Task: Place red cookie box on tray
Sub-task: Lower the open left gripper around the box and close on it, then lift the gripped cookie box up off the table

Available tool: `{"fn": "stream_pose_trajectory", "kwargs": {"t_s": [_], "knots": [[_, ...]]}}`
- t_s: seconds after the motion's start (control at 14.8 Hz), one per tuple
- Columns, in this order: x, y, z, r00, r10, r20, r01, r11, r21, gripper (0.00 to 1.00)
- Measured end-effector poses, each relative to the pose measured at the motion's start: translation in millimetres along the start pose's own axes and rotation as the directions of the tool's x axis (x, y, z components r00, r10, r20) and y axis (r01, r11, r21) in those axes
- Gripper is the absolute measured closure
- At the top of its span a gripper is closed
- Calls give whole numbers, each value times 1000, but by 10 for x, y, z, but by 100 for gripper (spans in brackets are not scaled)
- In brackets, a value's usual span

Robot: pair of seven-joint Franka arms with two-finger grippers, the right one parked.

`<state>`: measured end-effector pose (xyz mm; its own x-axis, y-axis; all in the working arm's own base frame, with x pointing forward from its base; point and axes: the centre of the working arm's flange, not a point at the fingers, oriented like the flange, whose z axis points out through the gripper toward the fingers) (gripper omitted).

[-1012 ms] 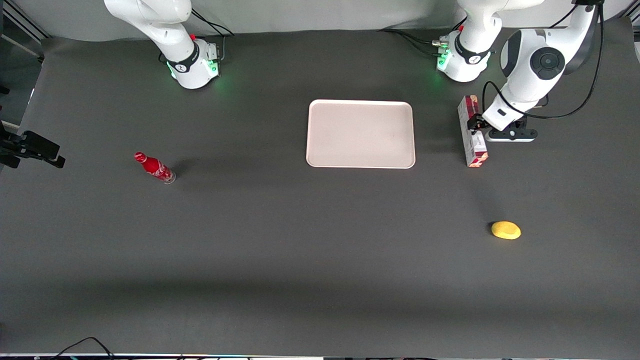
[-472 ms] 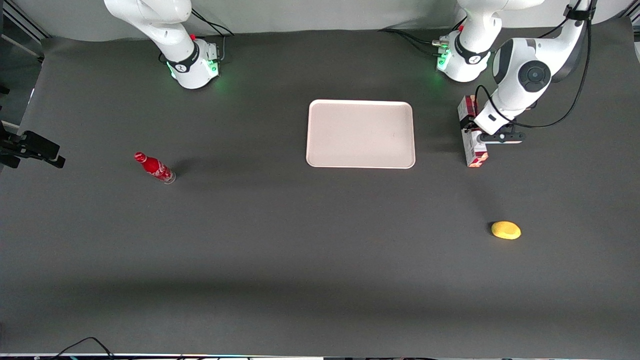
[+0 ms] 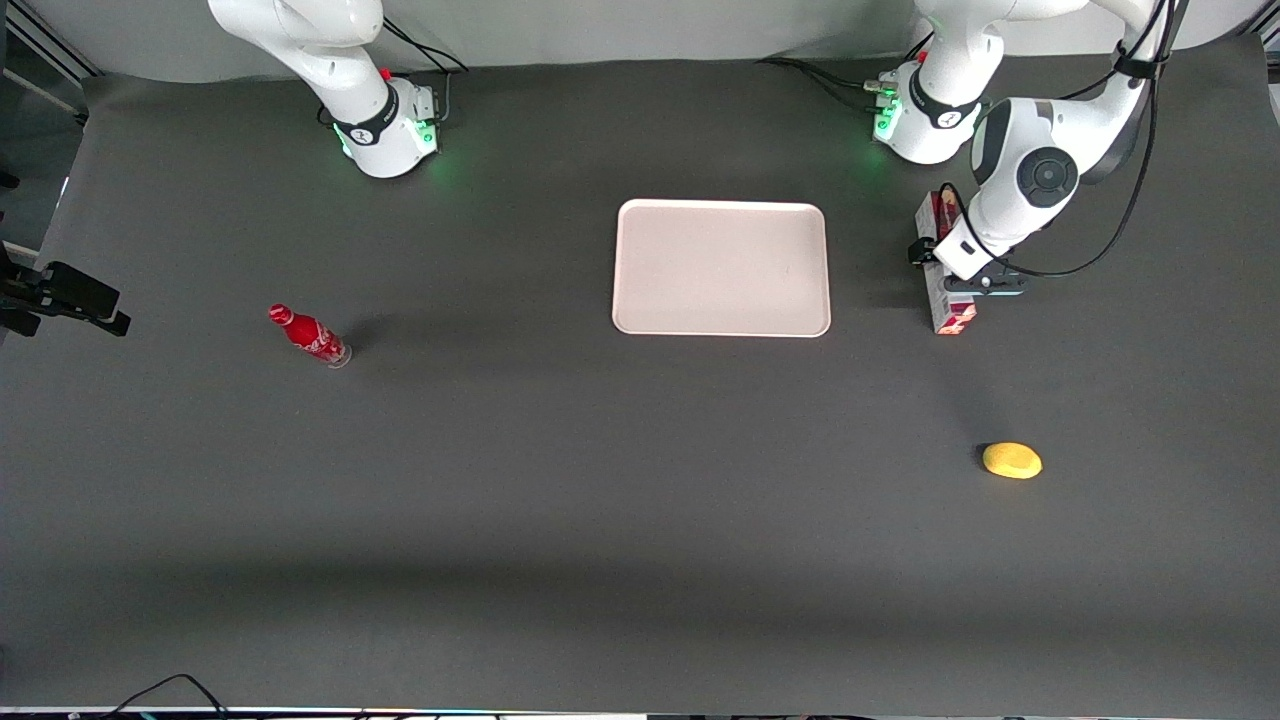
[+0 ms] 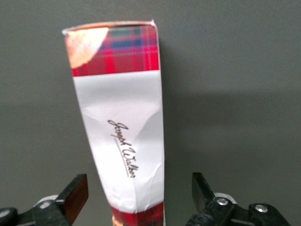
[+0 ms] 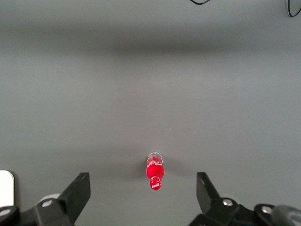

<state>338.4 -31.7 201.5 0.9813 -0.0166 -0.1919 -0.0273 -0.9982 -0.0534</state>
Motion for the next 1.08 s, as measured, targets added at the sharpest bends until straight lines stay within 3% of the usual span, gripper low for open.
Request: {"fn": "stream_pose_trajectory", "kwargs": {"t_s": [0.13,0.4,0.67,0.94,1.08], "knots": [[-3,3,33,1000,0,7,0,1000,-1,7],[-2,-1,34,1000,-2,6,2,1000,-1,51],[4,-2,25,1000,-4,3,4,1000,-1,85],[91,-5,-99,1000,-7,-12,7,1000,0,89],[219,-23,-418,1000,-13,1,13,1000,12,89]]}}
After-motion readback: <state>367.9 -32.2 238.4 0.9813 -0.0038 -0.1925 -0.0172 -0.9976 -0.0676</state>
